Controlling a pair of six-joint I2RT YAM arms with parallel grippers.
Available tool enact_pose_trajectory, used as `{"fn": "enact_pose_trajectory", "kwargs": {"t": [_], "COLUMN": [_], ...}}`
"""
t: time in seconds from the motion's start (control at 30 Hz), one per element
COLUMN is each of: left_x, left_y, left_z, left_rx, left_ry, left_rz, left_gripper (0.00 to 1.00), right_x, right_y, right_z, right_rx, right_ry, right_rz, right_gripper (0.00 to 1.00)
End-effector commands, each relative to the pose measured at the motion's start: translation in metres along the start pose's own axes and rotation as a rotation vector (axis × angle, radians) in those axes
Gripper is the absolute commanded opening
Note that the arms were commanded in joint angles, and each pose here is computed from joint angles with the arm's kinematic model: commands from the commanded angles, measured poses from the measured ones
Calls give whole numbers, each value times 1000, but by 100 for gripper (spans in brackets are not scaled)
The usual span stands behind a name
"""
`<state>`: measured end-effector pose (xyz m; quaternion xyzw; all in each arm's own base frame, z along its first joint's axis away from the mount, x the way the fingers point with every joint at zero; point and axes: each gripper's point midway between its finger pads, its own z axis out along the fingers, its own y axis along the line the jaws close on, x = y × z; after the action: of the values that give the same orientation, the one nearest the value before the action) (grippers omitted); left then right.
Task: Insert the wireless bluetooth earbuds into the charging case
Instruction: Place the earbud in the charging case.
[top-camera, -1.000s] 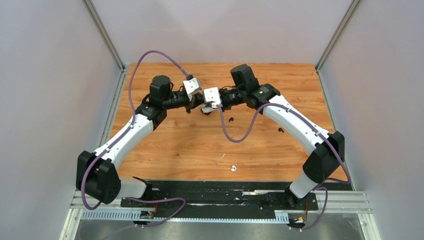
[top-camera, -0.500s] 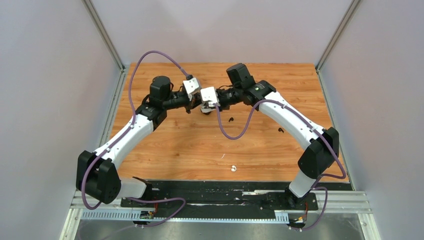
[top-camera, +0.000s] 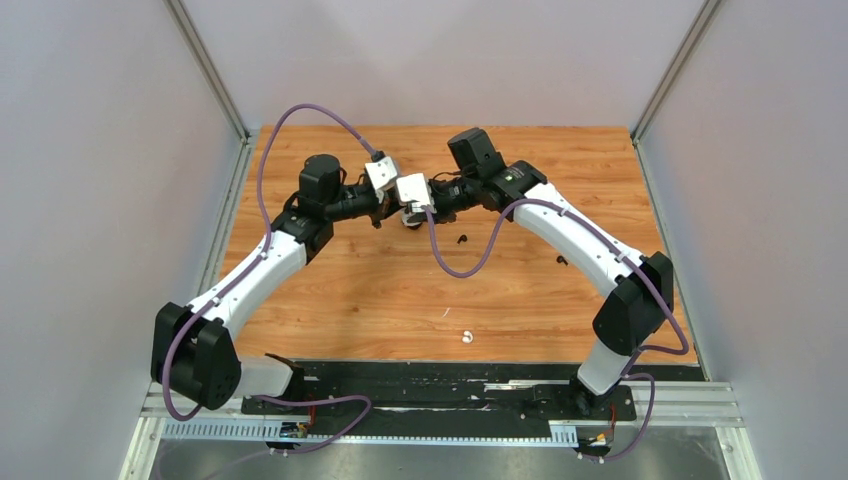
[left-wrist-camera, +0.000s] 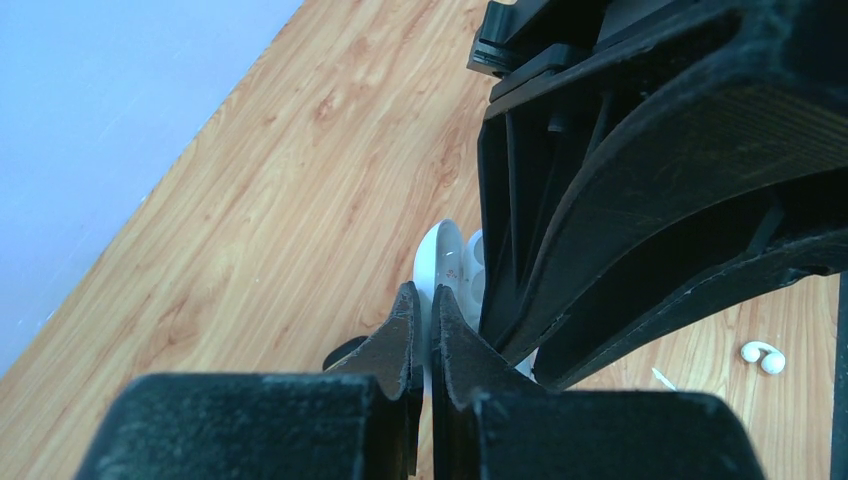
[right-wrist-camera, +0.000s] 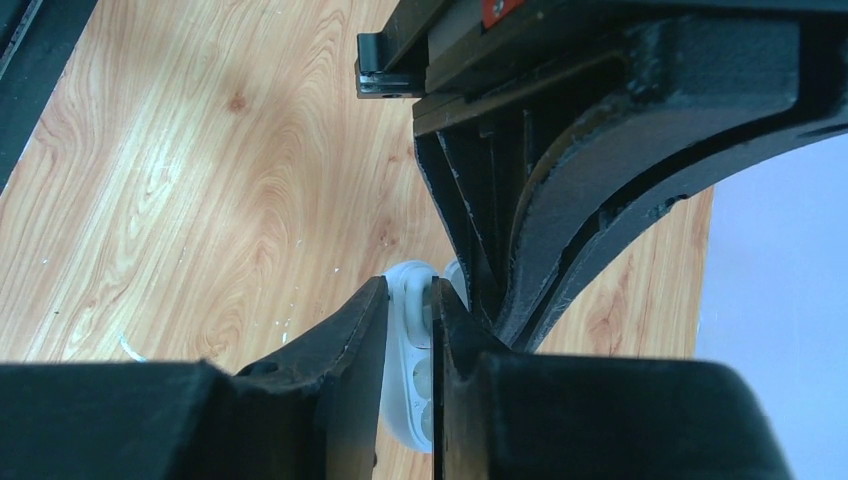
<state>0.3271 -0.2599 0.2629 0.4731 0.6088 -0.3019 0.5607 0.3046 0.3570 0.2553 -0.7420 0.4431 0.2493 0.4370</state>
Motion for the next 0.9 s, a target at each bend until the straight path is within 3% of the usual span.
{"fn": "enact_pose_trajectory", "kwargs": {"t": [0.0,0.67,0.87], "left_x": [-52,-45,-47], "left_y": [-6,-7,-7], "left_z": [-6,-5,-4], "left_rx": [14,18,21], "left_ry": [-136,-115,-119], "left_rz": [149,161,166], "left_gripper": [0,0,0], "right_x": [2,-22,-16], "right_y": [-4,-26,-23], "right_z": [-1,-29,-24], "right_rx": [20,238,226], "right_ry": [21,-42,-46], "right_rz": [67,57,79], "right_gripper": [21,31,32]}}
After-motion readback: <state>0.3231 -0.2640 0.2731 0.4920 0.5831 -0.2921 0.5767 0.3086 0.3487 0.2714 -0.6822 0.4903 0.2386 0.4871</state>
